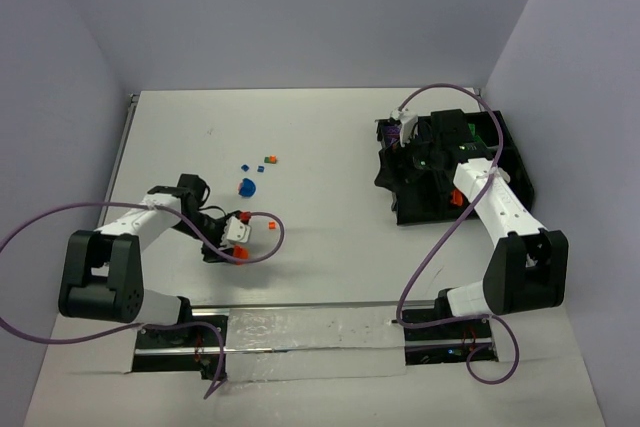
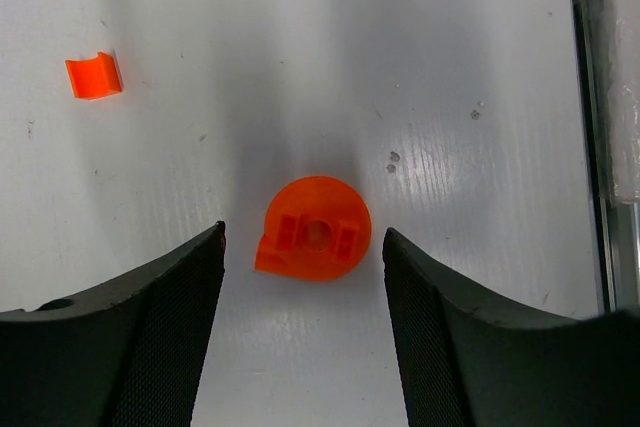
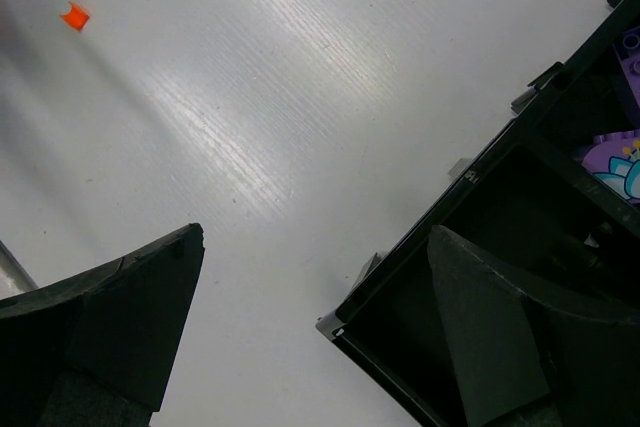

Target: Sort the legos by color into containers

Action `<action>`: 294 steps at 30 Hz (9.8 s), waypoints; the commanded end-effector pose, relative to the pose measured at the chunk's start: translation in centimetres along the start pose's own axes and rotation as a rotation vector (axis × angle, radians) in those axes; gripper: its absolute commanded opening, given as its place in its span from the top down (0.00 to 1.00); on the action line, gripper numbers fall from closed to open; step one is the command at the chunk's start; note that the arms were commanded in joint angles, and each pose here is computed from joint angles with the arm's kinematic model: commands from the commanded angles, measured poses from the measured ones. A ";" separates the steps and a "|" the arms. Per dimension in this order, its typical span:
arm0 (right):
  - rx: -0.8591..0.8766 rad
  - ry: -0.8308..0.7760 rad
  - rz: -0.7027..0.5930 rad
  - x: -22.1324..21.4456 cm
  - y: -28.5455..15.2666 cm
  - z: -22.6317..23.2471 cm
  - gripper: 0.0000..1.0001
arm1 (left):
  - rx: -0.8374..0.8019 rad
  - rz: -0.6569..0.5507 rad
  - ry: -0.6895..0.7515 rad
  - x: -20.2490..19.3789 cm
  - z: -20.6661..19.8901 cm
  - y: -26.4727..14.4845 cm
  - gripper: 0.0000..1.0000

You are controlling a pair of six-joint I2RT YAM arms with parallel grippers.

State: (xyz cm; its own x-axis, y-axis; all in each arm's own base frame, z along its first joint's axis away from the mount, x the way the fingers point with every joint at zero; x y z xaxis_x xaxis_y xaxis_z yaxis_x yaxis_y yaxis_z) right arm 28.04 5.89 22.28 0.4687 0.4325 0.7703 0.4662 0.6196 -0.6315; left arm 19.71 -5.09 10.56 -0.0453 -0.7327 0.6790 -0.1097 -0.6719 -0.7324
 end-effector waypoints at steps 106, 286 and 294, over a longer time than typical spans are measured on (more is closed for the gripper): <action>0.934 0.715 -0.080 8.7 17.2 11.7 0.24 | 0.315 -0.397 -0.142 12.5 6.1 -3.0 0.80; 0.174 -0.472 0.003 8.3 12.5 11.4 1.00 | 0.752 -0.662 -0.902 9.2 7.8 -14.9 0.01; -0.073 -0.194 -0.057 6.1 2.9 1.6 1.00 | 0.766 -0.547 -0.855 9.0 7.8 -12.9 0.01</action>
State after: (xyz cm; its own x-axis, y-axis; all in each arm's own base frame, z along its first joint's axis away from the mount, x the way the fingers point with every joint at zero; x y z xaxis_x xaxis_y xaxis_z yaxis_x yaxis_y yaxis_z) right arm 32.06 15.83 23.52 0.2052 0.5915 0.7798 0.4848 0.6307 -0.6060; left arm 28.10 -3.62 25.19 0.5484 0.0787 0.8325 0.6845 -0.6142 -0.3928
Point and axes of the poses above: each gripper's point midway between its finger pads, its own y axis out along the fingers, its own z axis along the line the jaws close on, x = y × z, the point moved 10 cm from there along -y, back along the fingers, and after that the axes turned 7 degrees about -y, right-handed, at the moved point
